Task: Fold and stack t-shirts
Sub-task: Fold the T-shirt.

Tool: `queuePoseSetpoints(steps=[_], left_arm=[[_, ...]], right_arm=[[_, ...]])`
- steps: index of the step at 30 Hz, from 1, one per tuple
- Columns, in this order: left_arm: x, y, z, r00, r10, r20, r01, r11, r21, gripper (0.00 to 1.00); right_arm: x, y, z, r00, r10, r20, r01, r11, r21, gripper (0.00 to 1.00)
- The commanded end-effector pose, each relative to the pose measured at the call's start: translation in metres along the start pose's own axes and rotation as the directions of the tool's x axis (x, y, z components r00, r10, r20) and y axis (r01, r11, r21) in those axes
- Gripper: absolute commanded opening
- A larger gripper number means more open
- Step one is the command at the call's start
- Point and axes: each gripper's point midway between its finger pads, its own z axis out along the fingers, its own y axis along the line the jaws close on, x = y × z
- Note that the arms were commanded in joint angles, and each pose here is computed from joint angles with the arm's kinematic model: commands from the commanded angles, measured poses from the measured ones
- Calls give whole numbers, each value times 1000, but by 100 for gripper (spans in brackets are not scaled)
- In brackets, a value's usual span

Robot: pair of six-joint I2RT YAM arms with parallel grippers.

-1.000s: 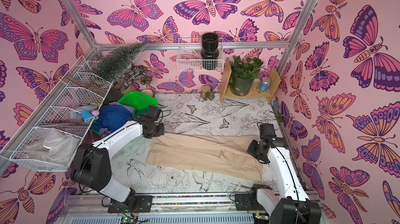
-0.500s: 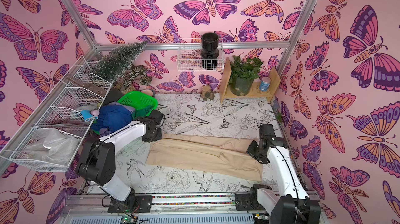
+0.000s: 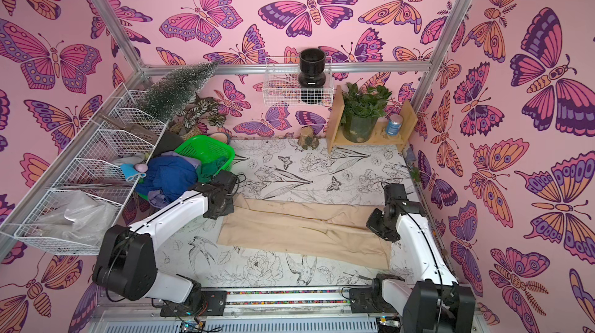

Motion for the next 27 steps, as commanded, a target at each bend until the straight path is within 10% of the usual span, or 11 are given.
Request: queuePoseSetpoints(steps=[1,16,27], left_arm=[[9,-1,1,999,-19,-35,19,1000,8,19],[-54,-42,-37,956,-112,270,58,978,201,24],[-64,-85,32,995,-21,95,3,984,180,22]], right_arm=[[3,-1,-1,1000,13,-29,-13,1000,14,12],[4,-20,-9,997,73,-11,-72,990,118,22],[10,-22,-7,997,65,-28,-61,991,122,22]])
